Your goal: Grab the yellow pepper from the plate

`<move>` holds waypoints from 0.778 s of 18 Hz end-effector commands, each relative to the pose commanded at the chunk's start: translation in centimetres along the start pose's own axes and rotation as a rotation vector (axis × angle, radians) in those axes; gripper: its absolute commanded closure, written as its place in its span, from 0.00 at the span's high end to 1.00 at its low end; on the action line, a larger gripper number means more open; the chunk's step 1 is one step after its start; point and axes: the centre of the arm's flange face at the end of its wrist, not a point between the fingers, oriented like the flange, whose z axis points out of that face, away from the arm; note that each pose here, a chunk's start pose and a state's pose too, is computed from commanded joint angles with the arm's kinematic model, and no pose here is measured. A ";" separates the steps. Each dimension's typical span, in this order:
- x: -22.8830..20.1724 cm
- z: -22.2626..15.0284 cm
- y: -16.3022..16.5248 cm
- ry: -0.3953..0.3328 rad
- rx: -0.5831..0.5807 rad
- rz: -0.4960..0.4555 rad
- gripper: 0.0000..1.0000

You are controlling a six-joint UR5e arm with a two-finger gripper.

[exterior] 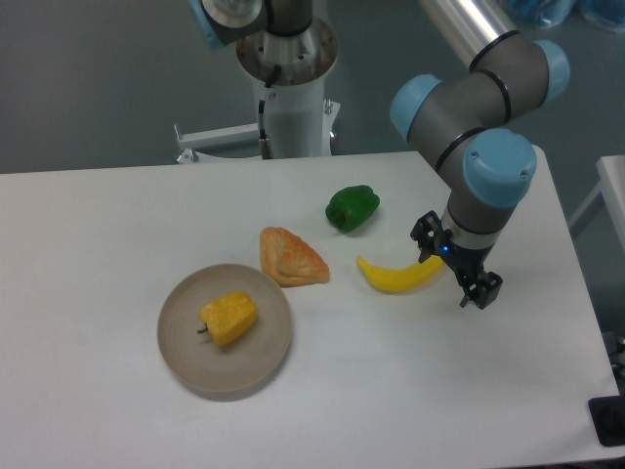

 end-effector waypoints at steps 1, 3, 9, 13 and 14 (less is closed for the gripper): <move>0.0 0.0 0.0 0.000 -0.003 0.002 1.00; 0.0 0.0 0.0 0.000 -0.003 0.002 1.00; 0.1 -0.5 -0.6 -0.010 0.003 -0.035 1.00; 1.5 0.2 -4.9 0.000 0.002 -0.146 1.00; 2.1 0.0 -6.3 -0.001 0.003 -0.147 1.00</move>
